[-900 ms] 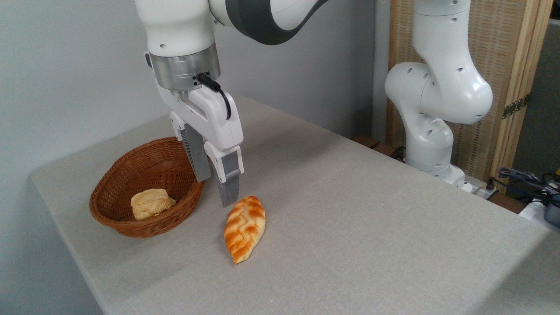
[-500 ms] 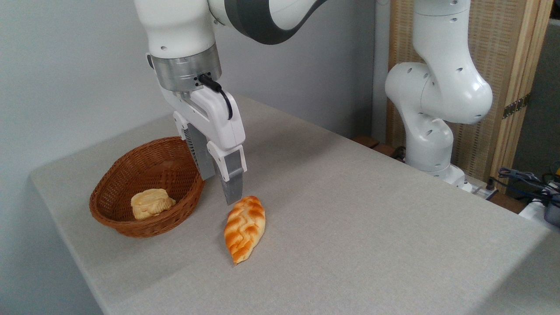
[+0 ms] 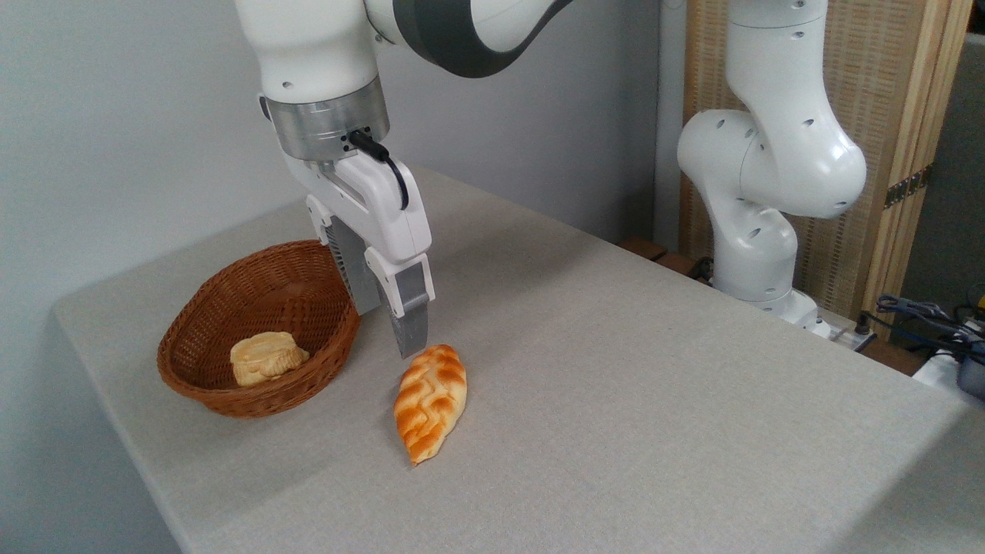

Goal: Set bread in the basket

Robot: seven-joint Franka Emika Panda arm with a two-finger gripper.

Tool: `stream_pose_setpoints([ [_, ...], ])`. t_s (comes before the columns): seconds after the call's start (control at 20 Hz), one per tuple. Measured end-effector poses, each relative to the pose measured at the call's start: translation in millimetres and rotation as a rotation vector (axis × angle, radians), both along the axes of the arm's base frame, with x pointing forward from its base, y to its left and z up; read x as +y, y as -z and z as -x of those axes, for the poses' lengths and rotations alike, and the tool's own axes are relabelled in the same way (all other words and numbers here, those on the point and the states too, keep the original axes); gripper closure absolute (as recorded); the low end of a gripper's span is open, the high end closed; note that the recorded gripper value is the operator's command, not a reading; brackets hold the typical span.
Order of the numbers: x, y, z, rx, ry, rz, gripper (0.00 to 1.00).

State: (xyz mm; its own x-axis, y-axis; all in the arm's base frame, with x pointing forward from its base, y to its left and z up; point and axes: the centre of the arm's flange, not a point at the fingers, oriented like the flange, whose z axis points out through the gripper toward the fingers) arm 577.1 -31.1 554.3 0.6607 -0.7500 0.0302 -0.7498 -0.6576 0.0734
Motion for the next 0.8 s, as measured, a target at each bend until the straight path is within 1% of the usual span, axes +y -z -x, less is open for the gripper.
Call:
stream_pose_setpoints([
  [0.15, -2.0, 0.3, 0.6, 0.004, 0.004, 0.0, 0.0],
  [0.4, -3.3, 9.6, 4.1, 0.038, 0.007, -0.001, 0.0],
  [0.6, -2.4, 48.6, 12.2, 0.104, 0.006, -0.005, 0.0],
  [0.8, 0.9, 80.7, 19.0, 0.103, -0.011, -0.008, 0.0],
])
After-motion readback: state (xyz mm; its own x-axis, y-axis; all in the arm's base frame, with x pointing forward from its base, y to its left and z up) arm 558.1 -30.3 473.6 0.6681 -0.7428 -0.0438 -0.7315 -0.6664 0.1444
